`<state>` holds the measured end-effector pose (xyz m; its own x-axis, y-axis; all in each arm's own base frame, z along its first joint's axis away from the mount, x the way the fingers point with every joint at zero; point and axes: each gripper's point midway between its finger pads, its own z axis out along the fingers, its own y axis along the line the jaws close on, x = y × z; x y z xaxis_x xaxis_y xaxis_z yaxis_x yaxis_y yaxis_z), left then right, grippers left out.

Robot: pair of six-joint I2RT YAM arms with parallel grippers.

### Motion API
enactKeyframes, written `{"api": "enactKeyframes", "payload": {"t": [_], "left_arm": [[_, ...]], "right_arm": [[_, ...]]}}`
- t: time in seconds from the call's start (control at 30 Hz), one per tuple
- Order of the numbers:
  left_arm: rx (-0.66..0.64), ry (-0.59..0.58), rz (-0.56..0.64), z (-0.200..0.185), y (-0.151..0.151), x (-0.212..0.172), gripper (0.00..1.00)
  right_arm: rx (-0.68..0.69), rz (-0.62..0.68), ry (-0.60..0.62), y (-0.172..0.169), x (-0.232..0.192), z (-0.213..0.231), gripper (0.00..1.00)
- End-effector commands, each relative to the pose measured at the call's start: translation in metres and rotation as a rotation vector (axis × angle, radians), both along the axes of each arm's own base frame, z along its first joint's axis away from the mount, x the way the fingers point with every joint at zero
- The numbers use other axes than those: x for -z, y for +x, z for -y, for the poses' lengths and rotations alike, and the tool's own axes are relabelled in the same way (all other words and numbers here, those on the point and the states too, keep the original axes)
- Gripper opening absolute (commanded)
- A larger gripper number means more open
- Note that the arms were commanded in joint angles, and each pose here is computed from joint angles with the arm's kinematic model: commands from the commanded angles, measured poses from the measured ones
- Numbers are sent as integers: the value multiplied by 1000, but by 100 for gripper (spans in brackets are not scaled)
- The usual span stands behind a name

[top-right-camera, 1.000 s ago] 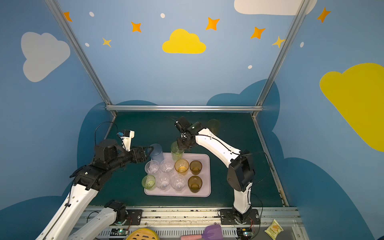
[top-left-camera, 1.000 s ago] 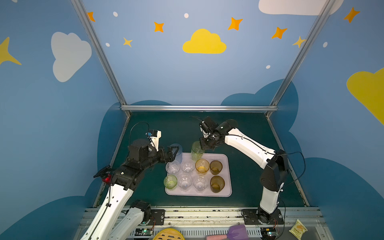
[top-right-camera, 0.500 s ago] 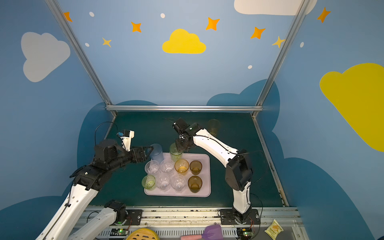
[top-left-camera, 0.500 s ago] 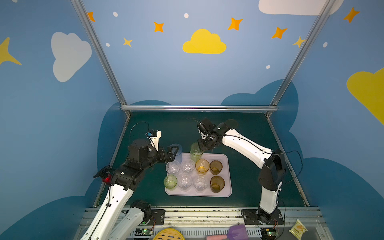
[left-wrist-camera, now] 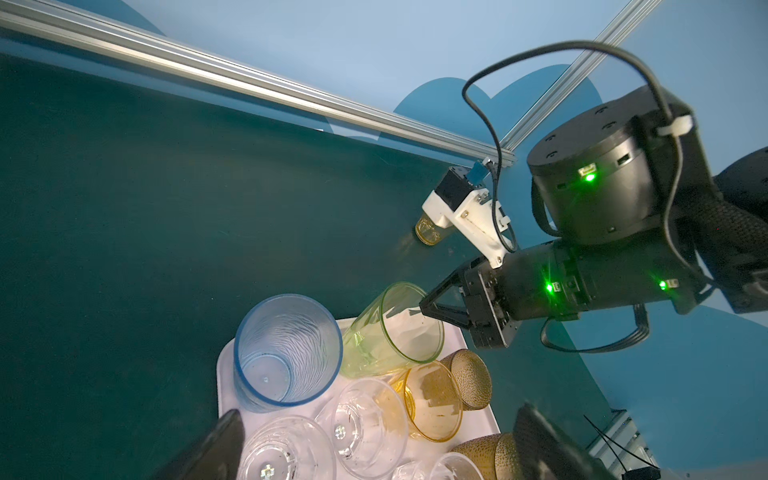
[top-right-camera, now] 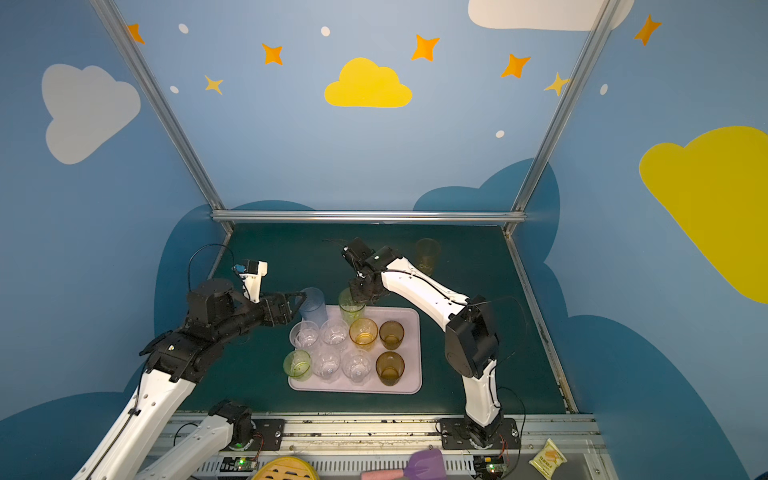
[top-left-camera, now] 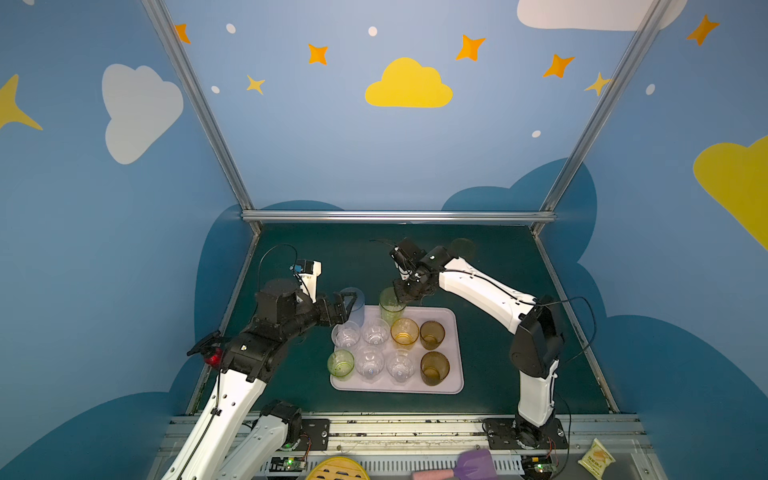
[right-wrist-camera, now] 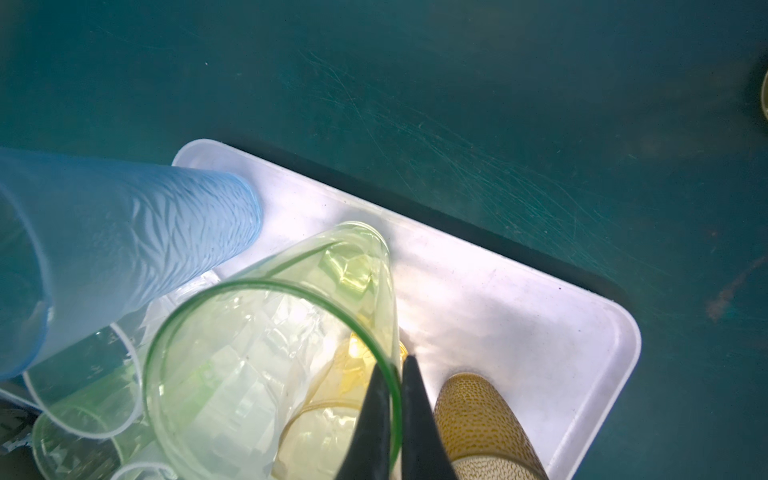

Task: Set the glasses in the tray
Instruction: 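Lower the green glass onto the tray beside the blue cup with the right gripper, then open the right gripper and draw it back from the green glass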

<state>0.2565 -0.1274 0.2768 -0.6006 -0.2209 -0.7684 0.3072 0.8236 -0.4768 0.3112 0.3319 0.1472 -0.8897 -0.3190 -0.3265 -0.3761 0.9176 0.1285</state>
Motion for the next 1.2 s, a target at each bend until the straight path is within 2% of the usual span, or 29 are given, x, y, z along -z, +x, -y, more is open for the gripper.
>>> {"api": "enactKeyframes", "payload": {"t": [0.0,0.3,0.57,0.9,1.0,1.17], "left_arm": [[-5,7,7,-1,1,1,100],[-9,12,9,-2,1,1,100],[-11,11,10,-2,1,0,100],[-13,12,10,-3,0,0,100],[-14,13,10,-3,0,0,100],[-9,16,14,-2,-1,-1,100]], "right_arm": [[0,2,3,0,-3,-5,0],[-4,-20,-2,-2,4,-7,5],[0,-10,13,-2,-3,-8,31],[5,17,31,1,-16,-6,54],[9,29,36,1,-21,-6,68],[33,66,42,6,-34,0,77]]}}
